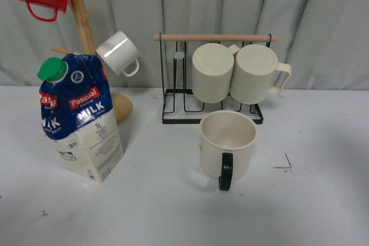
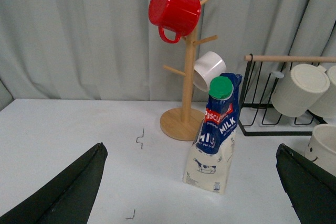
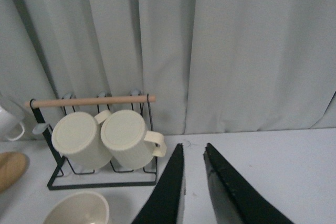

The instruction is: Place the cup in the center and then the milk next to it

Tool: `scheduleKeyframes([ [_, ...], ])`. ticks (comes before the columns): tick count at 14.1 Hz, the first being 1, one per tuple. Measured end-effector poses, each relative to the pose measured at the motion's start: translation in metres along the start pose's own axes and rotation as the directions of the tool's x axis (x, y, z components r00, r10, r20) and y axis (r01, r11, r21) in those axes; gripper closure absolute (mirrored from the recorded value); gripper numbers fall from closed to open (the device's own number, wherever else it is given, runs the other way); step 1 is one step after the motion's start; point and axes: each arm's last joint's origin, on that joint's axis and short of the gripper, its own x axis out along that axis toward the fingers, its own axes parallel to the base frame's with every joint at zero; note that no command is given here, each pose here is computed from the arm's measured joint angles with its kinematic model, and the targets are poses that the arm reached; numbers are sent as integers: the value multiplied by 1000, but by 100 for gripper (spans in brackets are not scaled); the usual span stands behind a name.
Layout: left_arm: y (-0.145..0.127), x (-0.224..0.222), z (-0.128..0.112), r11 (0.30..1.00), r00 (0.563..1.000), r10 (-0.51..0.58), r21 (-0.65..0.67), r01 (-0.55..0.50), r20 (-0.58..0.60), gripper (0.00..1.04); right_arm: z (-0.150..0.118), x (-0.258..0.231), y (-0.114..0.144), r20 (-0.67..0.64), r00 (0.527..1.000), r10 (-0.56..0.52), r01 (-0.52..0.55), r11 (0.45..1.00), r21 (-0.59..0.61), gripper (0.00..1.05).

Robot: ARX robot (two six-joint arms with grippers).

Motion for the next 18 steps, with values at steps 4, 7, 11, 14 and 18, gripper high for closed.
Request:
scheduleKeyframes([
  [4, 0, 0, 0, 1000, 1000, 0, 0, 0, 0, 7, -21, -33, -20, -1, 1000, -15, 15, 1000, -16, 103],
  [7, 0, 0, 0, 1000, 1000, 0, 0, 0, 0, 7, -32, -54, -27, 1, 1000, -6, 6, 1000, -15, 103],
  [11, 0, 0, 0, 1000, 1000, 0, 0, 0, 0, 7, -39, -70, -42, -1, 1000, -22, 22, 1000, -16, 103],
  [14, 0, 0, 0, 1000, 1000, 0, 0, 0, 0, 7, -44, -82, -40, -3, 1000, -7, 7, 1000, -16, 103],
  [18, 0, 0, 0, 1000, 1000, 0, 0, 0, 0, 7, -51, -93, -40, 11, 1000, -7, 7, 1000, -16, 103],
])
